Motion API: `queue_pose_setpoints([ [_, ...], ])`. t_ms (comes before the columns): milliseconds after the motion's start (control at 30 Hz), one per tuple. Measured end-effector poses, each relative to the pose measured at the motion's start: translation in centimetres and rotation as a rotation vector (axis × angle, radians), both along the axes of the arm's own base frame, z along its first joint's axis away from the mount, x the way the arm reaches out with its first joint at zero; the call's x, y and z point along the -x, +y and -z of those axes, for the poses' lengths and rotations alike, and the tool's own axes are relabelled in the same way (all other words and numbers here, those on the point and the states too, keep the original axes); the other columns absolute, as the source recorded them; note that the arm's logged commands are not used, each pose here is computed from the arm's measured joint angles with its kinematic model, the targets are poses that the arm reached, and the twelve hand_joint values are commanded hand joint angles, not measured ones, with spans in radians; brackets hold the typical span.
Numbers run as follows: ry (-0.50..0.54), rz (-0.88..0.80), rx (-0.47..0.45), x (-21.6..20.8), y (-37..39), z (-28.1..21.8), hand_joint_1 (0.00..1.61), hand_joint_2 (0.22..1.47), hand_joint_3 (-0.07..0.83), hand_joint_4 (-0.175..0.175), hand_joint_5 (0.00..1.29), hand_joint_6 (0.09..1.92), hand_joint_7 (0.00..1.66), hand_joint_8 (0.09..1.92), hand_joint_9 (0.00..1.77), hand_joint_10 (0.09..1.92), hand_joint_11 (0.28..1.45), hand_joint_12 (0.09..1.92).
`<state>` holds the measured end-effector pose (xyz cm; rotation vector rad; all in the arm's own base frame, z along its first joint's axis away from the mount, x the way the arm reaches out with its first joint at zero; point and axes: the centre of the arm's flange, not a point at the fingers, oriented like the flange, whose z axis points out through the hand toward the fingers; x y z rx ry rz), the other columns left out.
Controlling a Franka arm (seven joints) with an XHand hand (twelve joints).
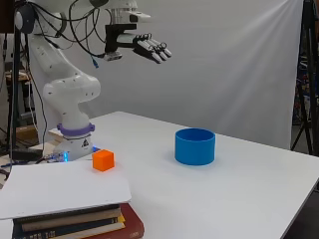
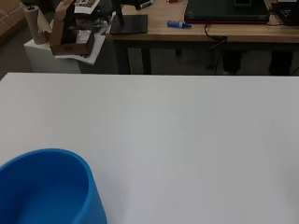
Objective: Teleoperate dual arm-hand system to pick and place objects
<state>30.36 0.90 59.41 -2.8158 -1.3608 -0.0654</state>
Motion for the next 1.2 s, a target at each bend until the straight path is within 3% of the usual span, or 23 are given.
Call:
queue_pose_setpoints([
  [100,-0.048,0.019,-0.094,0.7,0.9,-0.9,0.35,1.06,-0.005,-0.029,0.37,0.09,0.47,0.09,0.57,0.09,0.45,0.09],
  [233,-0.067,0.109,-0.153,0.3,-0.8,-0.2,0.36,1.04,-0.007,0.009,0.37,0.09,0.37,0.09,0.46,0.09,0.43,0.09],
  [367,-0.102,0.234,-0.107,0.2,-3.6,1.4,0.36,1.04,-0.005,0.022,0.37,0.09,0.36,0.09,0.46,0.09,0.43,0.09],
  [433,-0.116,0.26,-0.071,0.1,-3.5,1.9,0.31,1.03,-0.005,0.062,0.32,0.09,0.38,0.09,0.48,0.09,0.46,0.09],
  [533,-0.123,0.305,-0.006,-0.4,-4.3,3.4,0.28,1.02,-0.007,0.081,0.28,0.09,0.38,0.09,0.48,0.09,0.47,0.09],
  [667,-0.089,0.38,0.111,-1.3,-9.0,6.5,0.28,1.02,-0.006,0.077,0.26,0.09,0.36,0.09,0.45,0.09,0.47,0.09],
  [733,-0.071,0.419,0.127,-1.5,-11.7,8.1,0.28,1.02,-0.004,0.072,0.26,0.09,0.35,0.09,0.44,0.09,0.47,0.09],
  [900,-0.016,0.537,0.054,-2.2,-17.7,13.3,0.3,1.02,-0.002,0.067,0.24,0.09,0.32,0.09,0.4,0.09,0.46,0.09],
  [1067,-0.064,0.594,0.024,-3.2,-20.4,15.0,0.33,1.01,-0.004,0.059,0.2,0.09,0.31,0.09,0.38,0.09,0.45,0.09],
  [1200,0.007,0.633,0.017,-5.6,-22.8,17.4,0.34,1.01,-0.005,0.046,0.19,0.09,0.36,0.09,0.42,0.09,0.46,0.09],
])
